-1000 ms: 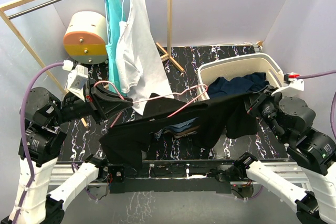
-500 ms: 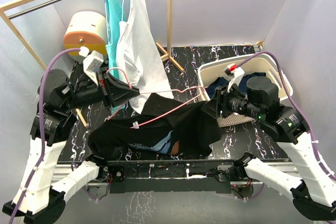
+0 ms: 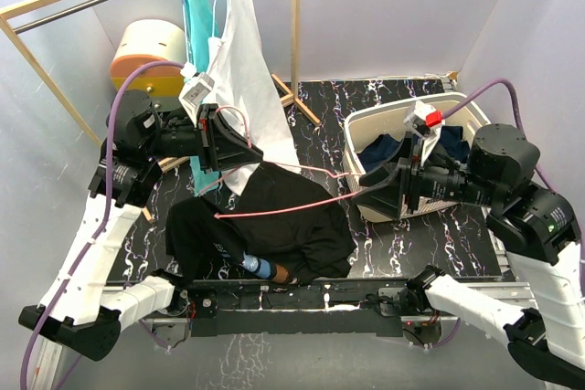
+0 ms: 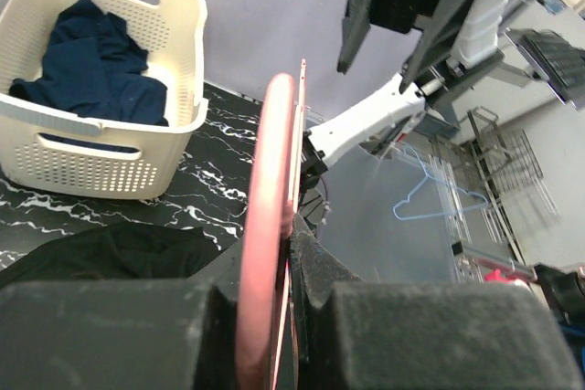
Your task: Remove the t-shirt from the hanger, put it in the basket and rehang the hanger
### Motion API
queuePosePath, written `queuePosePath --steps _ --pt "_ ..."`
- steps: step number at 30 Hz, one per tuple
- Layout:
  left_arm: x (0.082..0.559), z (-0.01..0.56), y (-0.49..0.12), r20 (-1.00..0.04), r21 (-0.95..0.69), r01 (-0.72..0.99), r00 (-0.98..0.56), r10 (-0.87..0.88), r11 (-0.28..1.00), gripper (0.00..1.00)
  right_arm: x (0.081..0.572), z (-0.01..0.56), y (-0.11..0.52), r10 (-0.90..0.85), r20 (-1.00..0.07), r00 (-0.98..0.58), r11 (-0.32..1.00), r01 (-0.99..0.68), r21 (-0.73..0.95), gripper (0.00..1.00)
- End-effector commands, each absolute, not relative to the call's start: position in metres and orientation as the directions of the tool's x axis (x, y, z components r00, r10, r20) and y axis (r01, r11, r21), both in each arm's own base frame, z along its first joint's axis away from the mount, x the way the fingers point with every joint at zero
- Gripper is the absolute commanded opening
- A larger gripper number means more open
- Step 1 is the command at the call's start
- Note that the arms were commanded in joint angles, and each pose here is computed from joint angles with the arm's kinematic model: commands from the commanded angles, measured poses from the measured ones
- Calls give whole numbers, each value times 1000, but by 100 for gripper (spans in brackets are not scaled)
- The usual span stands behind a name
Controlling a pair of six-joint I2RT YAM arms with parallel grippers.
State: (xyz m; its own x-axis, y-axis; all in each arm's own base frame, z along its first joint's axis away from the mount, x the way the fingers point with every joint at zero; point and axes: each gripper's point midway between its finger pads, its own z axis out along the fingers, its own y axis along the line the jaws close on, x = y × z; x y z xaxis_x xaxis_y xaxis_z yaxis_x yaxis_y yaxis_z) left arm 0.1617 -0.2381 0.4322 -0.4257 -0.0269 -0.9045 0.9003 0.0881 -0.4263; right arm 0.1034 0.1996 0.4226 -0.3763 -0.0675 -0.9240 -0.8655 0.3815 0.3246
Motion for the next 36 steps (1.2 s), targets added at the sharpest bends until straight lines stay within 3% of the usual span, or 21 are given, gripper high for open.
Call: queuePosePath --steps 1,16,18,22,23,25,26,27,29,33,36 --pt "132 451 -235 -937 -347 935 -349 -17 -74 0 110 444 211 -63 -948 -312 320 -906 277 51" --pt "136 455 -237 -933 -355 931 -358 -23 -80 0 131 448 254 -115 -928 -355 138 -931 339 53" --pt "137 455 -238 -932 -359 930 -362 -25 -76 0 134 445 256 -122 -922 -367 142 -926 350 43" --pt "144 453 -240 -924 -380 924 -381 -33 -51 0 137 439 256 -123 -916 -382 164 -918 360 9" --pt "148 452 -240 -920 -389 920 -390 -36 -39 0 138 439 254 -119 -917 -381 178 -917 358 8" --pt "157 448 -242 -912 -408 913 -407 -47 5 17 139 438 250 -112 -919 -379 211 -912 351 8" --pt "162 446 -241 -909 -415 909 -413 -53 38 35 139 436 247 -112 -918 -381 234 -908 349 8" --pt "167 443 -241 -909 -417 906 -413 -59 73 45 140 434 244 -112 -917 -383 258 -902 345 8" --pt "177 438 -238 -910 -414 896 -408 -70 158 55 140 429 236 -114 -912 -395 311 -886 345 8" --pt "188 434 -226 -919 -394 866 -381 -104 306 67 131 416 221 -113 -893 -436 378 -850 367 8" --pt "192 435 -216 -925 -378 840 -359 -123 391 68 126 404 211 -105 -867 -487 433 -807 402 8"
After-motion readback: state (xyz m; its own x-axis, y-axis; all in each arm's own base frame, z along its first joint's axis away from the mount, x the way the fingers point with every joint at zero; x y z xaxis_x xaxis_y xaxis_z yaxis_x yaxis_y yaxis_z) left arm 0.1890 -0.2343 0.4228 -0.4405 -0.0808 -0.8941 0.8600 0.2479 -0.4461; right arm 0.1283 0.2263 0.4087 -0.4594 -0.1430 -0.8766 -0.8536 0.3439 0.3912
